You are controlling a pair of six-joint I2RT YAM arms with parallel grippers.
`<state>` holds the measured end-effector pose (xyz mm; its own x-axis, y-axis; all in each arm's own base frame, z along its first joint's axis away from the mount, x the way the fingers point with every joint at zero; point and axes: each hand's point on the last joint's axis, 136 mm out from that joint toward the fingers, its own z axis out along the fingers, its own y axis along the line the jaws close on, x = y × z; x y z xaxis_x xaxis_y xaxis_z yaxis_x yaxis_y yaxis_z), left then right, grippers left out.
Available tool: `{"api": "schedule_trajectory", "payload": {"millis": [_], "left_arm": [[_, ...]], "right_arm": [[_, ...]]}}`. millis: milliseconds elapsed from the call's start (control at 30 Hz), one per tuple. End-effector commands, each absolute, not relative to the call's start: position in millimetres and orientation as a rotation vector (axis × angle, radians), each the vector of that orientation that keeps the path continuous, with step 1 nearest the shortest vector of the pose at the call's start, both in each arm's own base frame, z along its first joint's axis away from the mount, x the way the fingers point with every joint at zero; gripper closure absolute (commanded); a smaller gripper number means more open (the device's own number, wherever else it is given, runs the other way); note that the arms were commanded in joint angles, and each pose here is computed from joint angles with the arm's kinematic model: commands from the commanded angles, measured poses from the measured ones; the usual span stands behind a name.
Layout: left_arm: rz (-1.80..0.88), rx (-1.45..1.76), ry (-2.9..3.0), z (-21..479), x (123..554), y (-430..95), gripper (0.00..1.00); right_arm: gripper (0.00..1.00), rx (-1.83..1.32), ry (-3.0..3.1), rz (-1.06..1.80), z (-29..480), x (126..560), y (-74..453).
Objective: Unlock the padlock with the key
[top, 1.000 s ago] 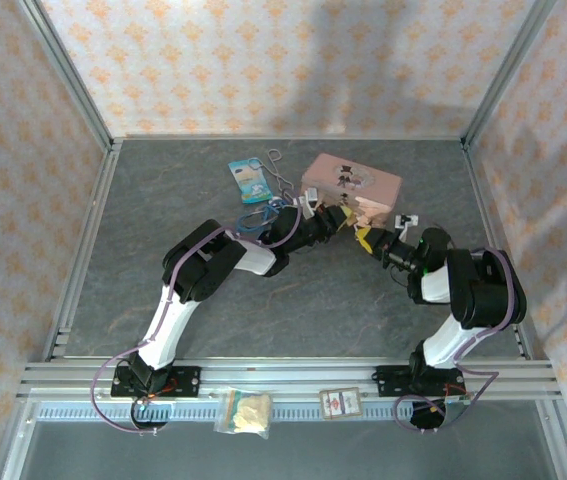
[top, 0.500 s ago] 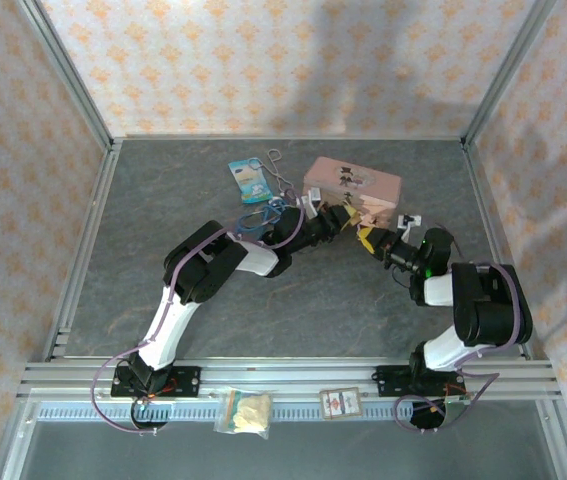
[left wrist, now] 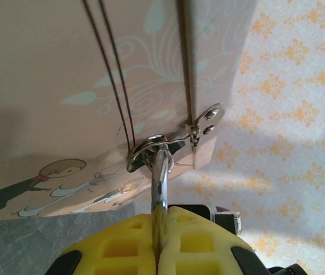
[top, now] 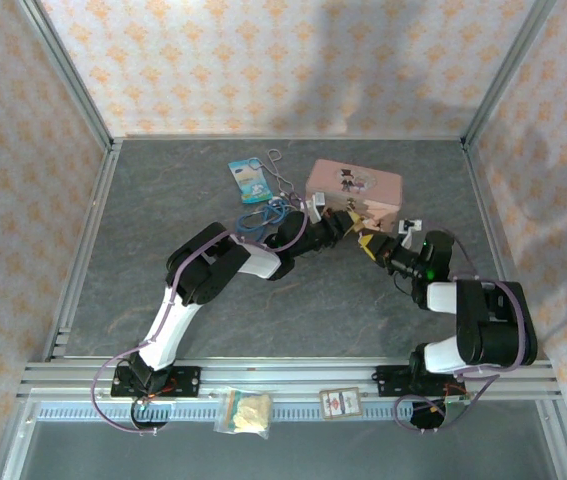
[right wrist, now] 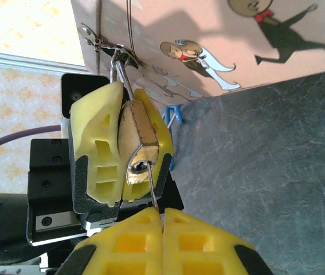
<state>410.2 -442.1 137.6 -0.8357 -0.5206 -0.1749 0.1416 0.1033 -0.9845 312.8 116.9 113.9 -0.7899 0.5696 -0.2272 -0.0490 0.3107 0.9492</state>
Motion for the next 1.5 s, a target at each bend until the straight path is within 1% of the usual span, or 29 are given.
{"api": "schedule_trajectory", "payload": {"millis": [0, 333, 933, 1333, 1467], "left_arm": [[-1.858, -0.256, 1.793, 171.4, 403.6, -453.2, 1.00], [-1.868, -0.286, 1.774, 165.7, 406.6, -440.6, 1.00], [-1.914, -0.253, 1.785, 163.0, 399.2, -442.5, 1.00], [-1.916, -0.246, 1.782, 166.6, 397.3, -442.6, 1.00], [-1.920, -0.243, 1.781, 167.9, 396.8, -442.4, 1.00]], "right_arm": [[1.00, 0.449, 2.078, 1.470, 102.1, 304.9, 115.7], [1.00, 0.422, 2.087, 1.502, 100.0, 296.3, 116.9], [1.00, 0.262, 2.018, 1.458, 136.1, 307.0, 114.3], [1.00, 0.276, 2.043, 1.443, 127.5, 310.8, 112.7], [1.00, 0.271, 2.027, 1.440, 131.8, 315.2, 111.8]]}}
